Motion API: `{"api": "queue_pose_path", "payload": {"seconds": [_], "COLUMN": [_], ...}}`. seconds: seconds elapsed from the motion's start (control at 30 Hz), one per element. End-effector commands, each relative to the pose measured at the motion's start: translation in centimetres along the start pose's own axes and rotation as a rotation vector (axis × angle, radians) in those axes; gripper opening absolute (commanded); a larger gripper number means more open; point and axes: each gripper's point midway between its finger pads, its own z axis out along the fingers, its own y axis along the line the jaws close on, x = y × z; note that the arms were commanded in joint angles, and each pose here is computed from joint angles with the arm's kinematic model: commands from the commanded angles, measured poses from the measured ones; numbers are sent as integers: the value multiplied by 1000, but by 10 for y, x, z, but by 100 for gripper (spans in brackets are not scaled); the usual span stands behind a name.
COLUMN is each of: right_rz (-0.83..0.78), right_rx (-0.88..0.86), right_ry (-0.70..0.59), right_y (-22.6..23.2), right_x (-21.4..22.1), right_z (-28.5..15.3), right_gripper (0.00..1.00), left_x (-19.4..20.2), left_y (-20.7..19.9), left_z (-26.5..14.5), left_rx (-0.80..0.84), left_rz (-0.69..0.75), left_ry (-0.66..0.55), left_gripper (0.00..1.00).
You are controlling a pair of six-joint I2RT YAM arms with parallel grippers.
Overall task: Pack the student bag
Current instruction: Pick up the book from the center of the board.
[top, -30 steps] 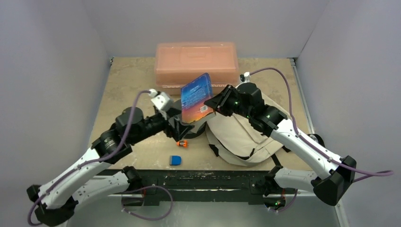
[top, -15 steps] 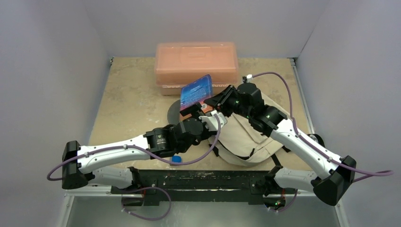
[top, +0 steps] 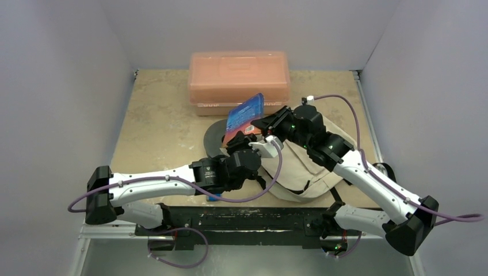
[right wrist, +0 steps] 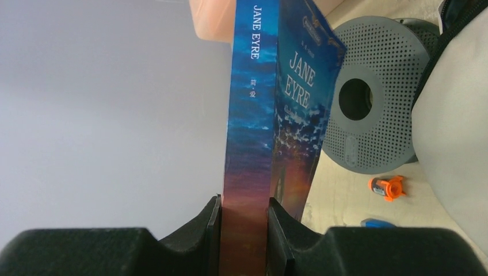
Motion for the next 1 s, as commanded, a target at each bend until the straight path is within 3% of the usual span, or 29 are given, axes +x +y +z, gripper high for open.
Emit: {"api": "queue_pose_path", "payload": {"seconds": [0.0,0.07,0.13,0.2,0.37,0.5,0.6,0.73,0.83,0.97], "right_rz": [-5,-57,-190,-418,-880,-1239,-1359,-1431,-1574,-1709], "right_rx": [-256,-232,-234,-184,26,200,294,163,193,534], "right_ry": [-113,-158,-231,-311,-426,-350,-213,19,167,141], "right_y": [67,57,52,39,1,-37,-60,-64,-80,-120], "right_x": [-25,-31,-41,-54,-86,-95,-86,-22,41,44], "right_z": [-35,-34,-38,-42,-66,-70,-60,-30,-5,11], "right_gripper": [8,29,58,75,98,99,99,99,99,98], "left_x": [-5,-4,-1,4,28,47,54,66,80,96], "left_y": [36,40,45,51,74,91,110,137,152,168], "left_z": [-7,-10,-14,-19,-29,-37,-48,-62,-71,-84], "left_rx": [-116,-116,-118,-111,-68,3,0,-76,-157,-247], "left_rz": [-65,-86,-110,-153,-365,-610,-742,-812,-828,-870], "left_ry": [23,19,21,23,46,49,7,-5,22,18], "left_gripper": [9,0,0,0,0,0,0,0,0,0]}}
